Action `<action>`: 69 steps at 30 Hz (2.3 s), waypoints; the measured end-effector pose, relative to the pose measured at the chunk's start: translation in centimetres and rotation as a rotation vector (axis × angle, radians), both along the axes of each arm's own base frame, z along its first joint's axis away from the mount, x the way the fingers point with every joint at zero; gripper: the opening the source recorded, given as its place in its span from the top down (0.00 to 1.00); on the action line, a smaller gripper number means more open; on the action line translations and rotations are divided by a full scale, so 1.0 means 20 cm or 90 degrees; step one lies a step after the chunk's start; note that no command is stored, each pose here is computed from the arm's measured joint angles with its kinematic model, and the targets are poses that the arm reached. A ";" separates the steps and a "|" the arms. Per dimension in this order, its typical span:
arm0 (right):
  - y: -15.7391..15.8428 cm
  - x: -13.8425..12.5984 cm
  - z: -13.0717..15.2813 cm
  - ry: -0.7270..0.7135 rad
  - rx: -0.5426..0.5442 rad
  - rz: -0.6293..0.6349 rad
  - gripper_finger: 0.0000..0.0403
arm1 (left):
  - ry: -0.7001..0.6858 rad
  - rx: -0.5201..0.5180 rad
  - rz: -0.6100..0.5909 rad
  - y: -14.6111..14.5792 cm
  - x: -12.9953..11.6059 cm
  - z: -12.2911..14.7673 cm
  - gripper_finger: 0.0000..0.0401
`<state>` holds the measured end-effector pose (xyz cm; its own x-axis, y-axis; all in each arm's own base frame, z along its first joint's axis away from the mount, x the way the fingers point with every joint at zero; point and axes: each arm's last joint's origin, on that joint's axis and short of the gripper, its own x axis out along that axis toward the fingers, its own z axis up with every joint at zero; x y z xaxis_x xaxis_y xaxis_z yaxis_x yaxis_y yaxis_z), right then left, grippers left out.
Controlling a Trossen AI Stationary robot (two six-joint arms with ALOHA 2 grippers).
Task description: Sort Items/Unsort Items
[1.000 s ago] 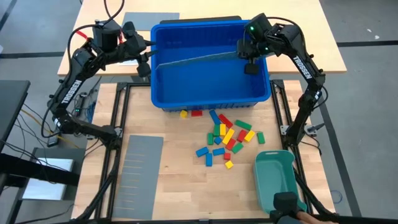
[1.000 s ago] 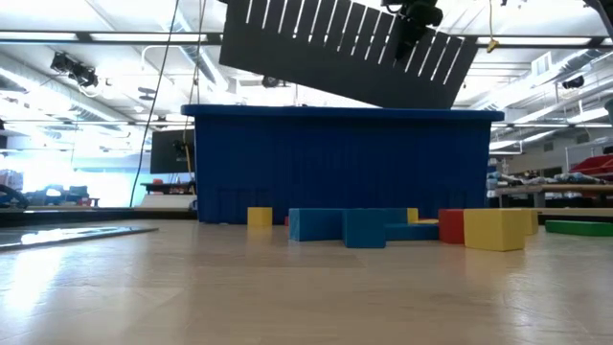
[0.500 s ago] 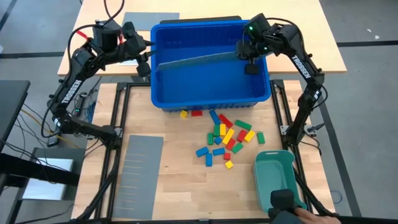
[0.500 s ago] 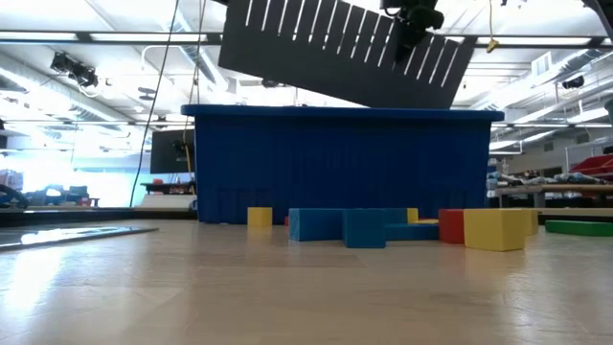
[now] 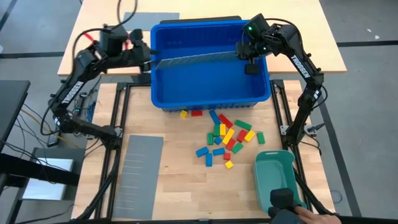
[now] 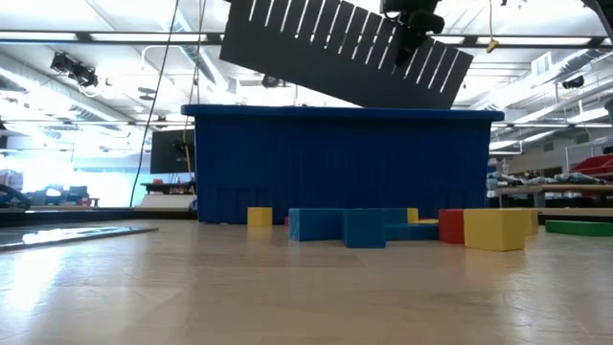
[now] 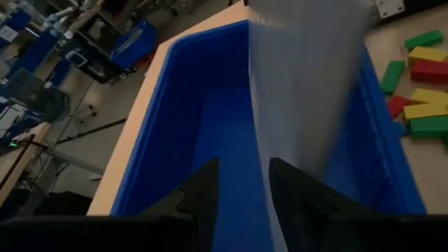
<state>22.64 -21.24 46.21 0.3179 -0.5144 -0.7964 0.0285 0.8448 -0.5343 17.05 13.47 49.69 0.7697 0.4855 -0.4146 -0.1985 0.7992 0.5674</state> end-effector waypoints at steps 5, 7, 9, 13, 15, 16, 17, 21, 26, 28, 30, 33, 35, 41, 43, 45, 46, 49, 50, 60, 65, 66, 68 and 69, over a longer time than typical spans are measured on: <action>-0.01 -0.01 0.00 -0.002 -0.001 -0.003 1.00 | -0.041 -0.038 -0.020 -0.09 -0.10 0.04 0.67; -0.01 -0.01 0.00 -0.001 -0.002 -0.002 1.00 | -0.054 -0.047 -0.017 -0.10 -0.11 0.05 0.67; -0.01 -0.01 0.00 -0.002 -0.002 -0.002 1.00 | -0.072 -0.053 -0.010 -0.10 -0.11 0.06 0.67; -0.02 -0.01 0.00 -0.001 -0.002 -0.002 1.00 | -0.080 -0.058 -0.024 -0.09 -0.08 0.06 0.67; -0.02 -0.01 0.00 -0.002 -0.001 -0.002 1.00 | -0.089 -0.051 -0.028 -0.08 -0.07 0.06 0.67; -0.02 -0.01 0.00 -0.001 -0.001 -0.001 1.00 | -0.098 -0.044 -0.027 -0.07 -0.06 0.07 0.67; -0.01 -0.01 0.00 -0.001 -0.001 -0.001 1.00 | -0.101 -0.039 -0.022 -0.06 -0.05 0.07 0.67; -0.01 -0.01 0.00 -0.002 -0.001 0.000 1.00 | -0.090 -0.060 -0.041 -0.04 -0.02 0.05 0.67; -0.01 -0.01 0.00 -0.002 0.001 0.001 1.00 | -0.090 -0.077 -0.075 -0.02 0.02 0.03 0.67; -0.01 -0.01 0.00 -0.002 0.001 0.001 1.00 | -0.089 -0.080 -0.078 -0.02 0.03 0.03 0.67; -0.01 -0.01 0.00 -0.002 0.001 0.001 1.00 | -0.092 -0.080 -0.083 -0.02 0.03 0.03 0.67; -0.01 -0.01 0.00 -0.003 0.001 0.001 1.00 | -0.091 -0.080 -0.084 -0.04 0.00 0.05 0.67; -0.01 -0.01 0.00 -0.003 0.001 0.001 1.00 | -0.086 -0.085 -0.082 -0.06 -0.02 0.07 0.67; -0.02 -0.01 0.00 -0.004 0.000 0.001 1.00 | -0.100 -0.090 -0.110 -0.10 -0.06 0.11 0.67; -0.02 -0.01 0.00 -0.004 0.000 0.001 1.00 | -0.096 -0.096 -0.106 -0.09 -0.05 0.10 0.67; -0.01 -0.01 0.00 -0.003 0.000 0.001 1.00 | -0.103 -0.094 -0.084 -0.07 -0.03 0.10 0.67; -0.01 -0.01 0.00 -0.003 0.000 0.001 1.00 | -0.110 -0.090 -0.072 -0.06 -0.02 0.10 0.67; -0.01 -0.01 0.00 -0.004 0.001 0.002 1.00 | -0.126 -0.074 -0.046 -0.05 -0.02 0.12 0.67; -0.02 -0.01 0.00 -0.004 0.000 0.002 1.00 | -0.128 -0.075 -0.051 -0.05 -0.02 0.12 0.67; -0.01 -0.01 0.00 -0.004 0.000 0.002 1.00 | -0.112 -0.095 -0.068 0.01 0.06 0.08 0.67; -0.02 -0.01 0.00 -0.005 -0.001 0.001 1.00 | -0.055 -0.058 -0.028 0.08 0.13 0.02 0.77; -0.02 -0.01 0.00 -0.006 -0.002 0.001 1.00 | -0.049 -0.059 -0.026 0.10 0.15 0.01 0.82; -0.02 -0.01 0.00 -0.006 -0.004 0.001 1.00 | -0.032 -0.060 -0.025 0.12 0.18 -0.02 0.93; -0.02 0.00 0.00 -0.007 -0.005 0.000 1.00 | -0.024 -0.061 -0.024 0.13 0.19 -0.03 0.96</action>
<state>22.55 -21.63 46.24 0.3262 -0.5209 -0.7888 0.0339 0.8403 -0.5410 20.81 16.11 49.14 0.8028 0.4152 -0.4279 -0.1875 0.8571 0.4799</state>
